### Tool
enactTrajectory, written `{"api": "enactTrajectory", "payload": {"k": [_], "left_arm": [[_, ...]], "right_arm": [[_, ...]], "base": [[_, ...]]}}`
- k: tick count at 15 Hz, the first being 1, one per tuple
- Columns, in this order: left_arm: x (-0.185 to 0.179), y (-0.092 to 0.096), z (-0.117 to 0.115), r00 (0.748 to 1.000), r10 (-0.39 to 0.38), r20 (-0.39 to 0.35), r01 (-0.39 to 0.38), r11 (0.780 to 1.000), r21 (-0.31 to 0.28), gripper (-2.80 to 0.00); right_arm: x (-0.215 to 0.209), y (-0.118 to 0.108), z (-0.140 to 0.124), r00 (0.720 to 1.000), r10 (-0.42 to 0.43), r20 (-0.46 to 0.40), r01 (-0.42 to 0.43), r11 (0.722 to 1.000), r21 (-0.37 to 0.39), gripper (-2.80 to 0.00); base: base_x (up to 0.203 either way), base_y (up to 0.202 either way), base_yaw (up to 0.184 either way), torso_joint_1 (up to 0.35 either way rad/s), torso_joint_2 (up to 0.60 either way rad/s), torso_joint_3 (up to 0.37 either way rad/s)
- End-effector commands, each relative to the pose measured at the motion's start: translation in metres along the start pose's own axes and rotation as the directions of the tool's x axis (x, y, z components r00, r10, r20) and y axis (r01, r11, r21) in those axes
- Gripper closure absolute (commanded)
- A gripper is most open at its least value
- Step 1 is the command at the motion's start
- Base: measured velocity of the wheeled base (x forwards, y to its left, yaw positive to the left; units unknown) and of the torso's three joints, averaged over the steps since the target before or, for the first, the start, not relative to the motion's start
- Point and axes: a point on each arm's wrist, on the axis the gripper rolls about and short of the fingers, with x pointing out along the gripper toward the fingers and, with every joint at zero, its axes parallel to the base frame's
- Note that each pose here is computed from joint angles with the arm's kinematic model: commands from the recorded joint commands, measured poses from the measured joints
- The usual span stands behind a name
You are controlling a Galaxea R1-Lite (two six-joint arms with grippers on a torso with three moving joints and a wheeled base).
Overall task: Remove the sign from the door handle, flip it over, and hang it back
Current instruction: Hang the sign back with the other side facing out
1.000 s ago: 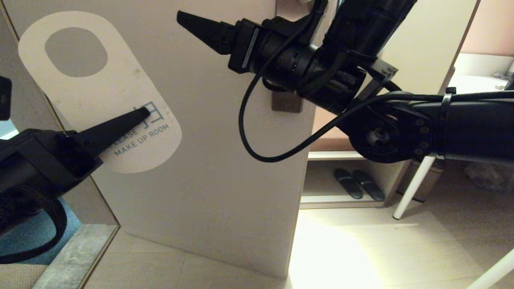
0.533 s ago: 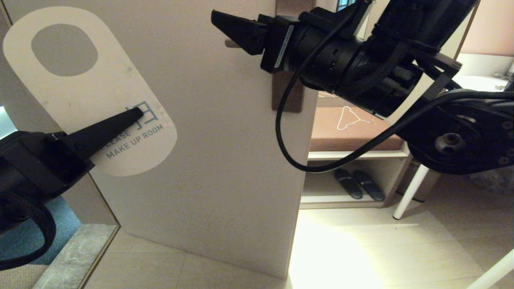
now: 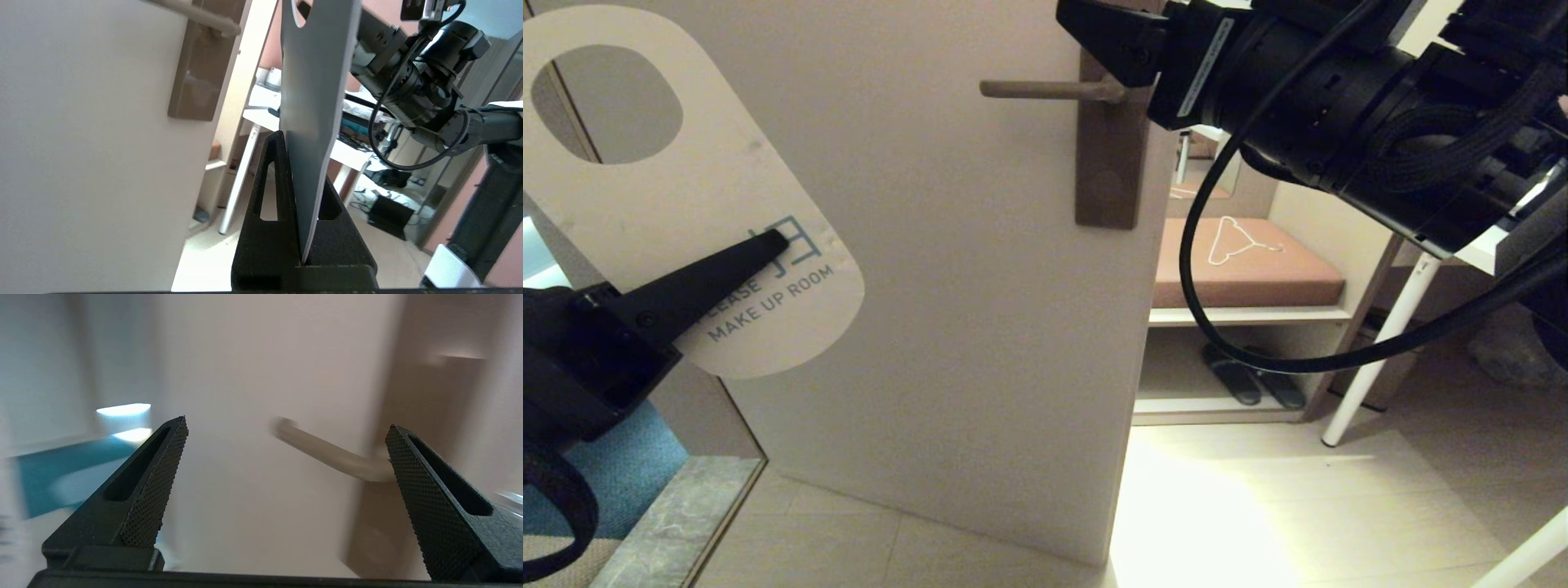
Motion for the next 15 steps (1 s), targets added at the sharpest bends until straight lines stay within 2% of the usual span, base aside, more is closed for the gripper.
{"api": "enactTrajectory", "payload": {"k": [1, 2, 3, 7, 9, 11, 15], "left_arm": [[-0.006, -0.003, 0.002, 1.000, 0.001, 0.013, -0.002, 1.000, 0.017, 0.00], [-0.008, -0.004, 0.001, 1.000, 0.003, 0.013, -0.003, 1.000, 0.023, 0.00], [-0.010, -0.006, 0.001, 1.000, 0.000, 0.018, 0.000, 1.000, 0.028, 0.00], [-0.024, -0.013, -0.006, 1.000, 0.002, 0.009, -0.003, 1.000, 0.030, 0.00], [-0.027, -0.015, -0.006, 1.000, 0.000, 0.011, -0.001, 0.999, 0.036, 0.00], [-0.028, -0.016, -0.005, 1.000, -0.004, 0.015, 0.003, 0.999, 0.041, 0.00], [-0.029, -0.016, -0.007, 1.000, 0.000, 0.014, -0.002, 0.996, 0.090, 0.00]], "right_arm": [[-0.017, -0.006, 0.007, 0.996, -0.089, 0.000, 0.089, 0.996, -0.022, -2.80], [-0.024, -0.011, 0.004, 0.991, -0.133, -0.018, 0.132, 0.991, -0.036, -2.80], [-0.034, -0.015, 0.001, 0.985, -0.170, -0.039, 0.169, 0.985, -0.047, 0.00], [-0.092, -0.037, -0.015, 0.942, -0.307, -0.135, 0.294, 0.950, -0.107, 0.00], [-0.133, -0.054, -0.025, 0.895, -0.408, -0.179, 0.385, 0.910, -0.153, 0.00], [-0.175, -0.072, -0.033, 0.813, -0.549, -0.195, 0.511, 0.833, -0.211, 0.00], [-0.257, -0.072, -0.053, 0.659, -0.726, -0.198, 0.662, 0.684, -0.306, 0.00]], "base": [[0.000, 0.000, 0.000, 0.000, 0.00, 0.000], [0.000, 0.000, 0.000, 0.000, 0.00, 0.000], [0.000, 0.000, 0.000, 0.000, 0.00, 0.000], [0.000, 0.000, 0.000, 0.000, 0.00, 0.000], [0.000, 0.000, 0.000, 0.000, 0.00, 0.000], [0.000, 0.000, 0.000, 0.000, 0.00, 0.000], [0.000, 0.000, 0.000, 0.000, 0.00, 0.000]]}}
